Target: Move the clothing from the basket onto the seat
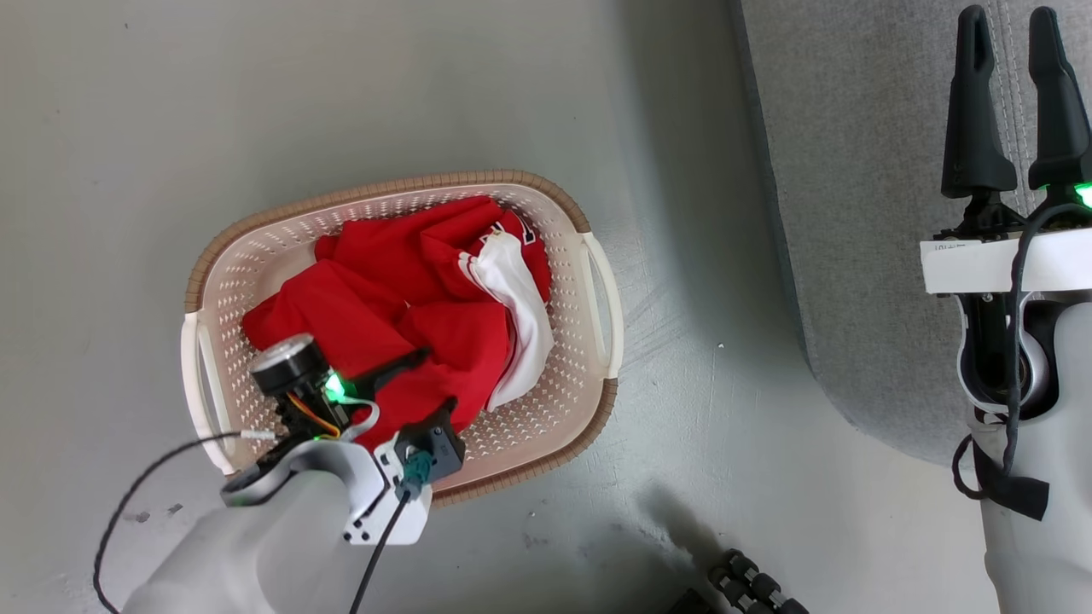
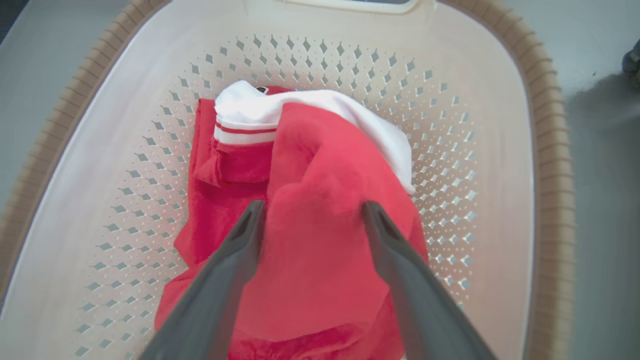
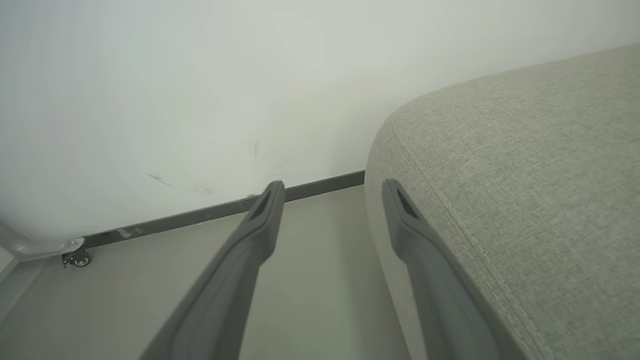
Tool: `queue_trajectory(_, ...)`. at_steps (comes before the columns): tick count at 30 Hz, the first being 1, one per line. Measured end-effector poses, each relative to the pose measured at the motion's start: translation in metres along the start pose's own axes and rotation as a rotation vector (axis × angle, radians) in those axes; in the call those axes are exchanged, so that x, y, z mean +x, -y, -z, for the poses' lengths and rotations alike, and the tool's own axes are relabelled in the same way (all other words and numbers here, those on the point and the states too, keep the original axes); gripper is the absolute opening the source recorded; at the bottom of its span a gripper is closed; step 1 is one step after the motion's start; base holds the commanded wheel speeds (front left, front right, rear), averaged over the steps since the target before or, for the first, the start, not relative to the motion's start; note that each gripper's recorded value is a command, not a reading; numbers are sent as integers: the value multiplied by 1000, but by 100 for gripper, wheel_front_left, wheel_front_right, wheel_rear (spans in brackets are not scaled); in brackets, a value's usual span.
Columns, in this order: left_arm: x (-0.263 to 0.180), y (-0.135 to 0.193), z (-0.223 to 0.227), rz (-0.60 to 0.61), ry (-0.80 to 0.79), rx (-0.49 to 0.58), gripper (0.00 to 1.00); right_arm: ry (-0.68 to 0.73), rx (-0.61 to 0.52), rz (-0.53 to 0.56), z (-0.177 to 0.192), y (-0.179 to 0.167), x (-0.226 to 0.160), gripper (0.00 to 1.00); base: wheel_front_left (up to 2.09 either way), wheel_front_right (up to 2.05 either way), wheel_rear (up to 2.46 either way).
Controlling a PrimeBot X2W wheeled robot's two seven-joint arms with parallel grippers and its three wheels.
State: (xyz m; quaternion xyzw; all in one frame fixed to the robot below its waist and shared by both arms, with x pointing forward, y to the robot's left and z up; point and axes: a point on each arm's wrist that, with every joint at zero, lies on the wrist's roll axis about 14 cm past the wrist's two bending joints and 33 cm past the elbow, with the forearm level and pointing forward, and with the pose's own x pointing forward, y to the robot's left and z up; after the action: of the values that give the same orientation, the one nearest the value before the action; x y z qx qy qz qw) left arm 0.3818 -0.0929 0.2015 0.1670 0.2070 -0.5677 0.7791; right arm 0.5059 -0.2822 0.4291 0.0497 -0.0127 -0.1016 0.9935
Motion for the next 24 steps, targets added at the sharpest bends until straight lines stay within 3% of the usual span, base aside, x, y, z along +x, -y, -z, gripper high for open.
queue_trajectory(1,1,-2,0,0,1,9,88,-2,1,2,1,1,0,100,0,0,0)
queue_trajectory(2,2,-3,0,0,0,15,69,-3,3,3,1,1,0,100,0,0,0)
queue_trajectory(3,2,-4,1,0,-3,18,44,-5,2,4,2,1,0,100,0,0,0)
queue_trajectory(4,3,-4,2,2,-8,18,29,-7,2,6,2,2,0,100,0,0,0)
queue_trajectory(5,3,-3,4,5,-13,18,0,-8,2,7,3,2,-1,100,0,0,0)
queue_trajectory(12,2,-2,5,2,-26,-3,0,-7,8,17,1,6,-1,100,0,0,0)
queue_trajectory(24,-5,-50,-30,-204,78,-130,0,8,27,23,-5,5,-1,100,0,0,0)
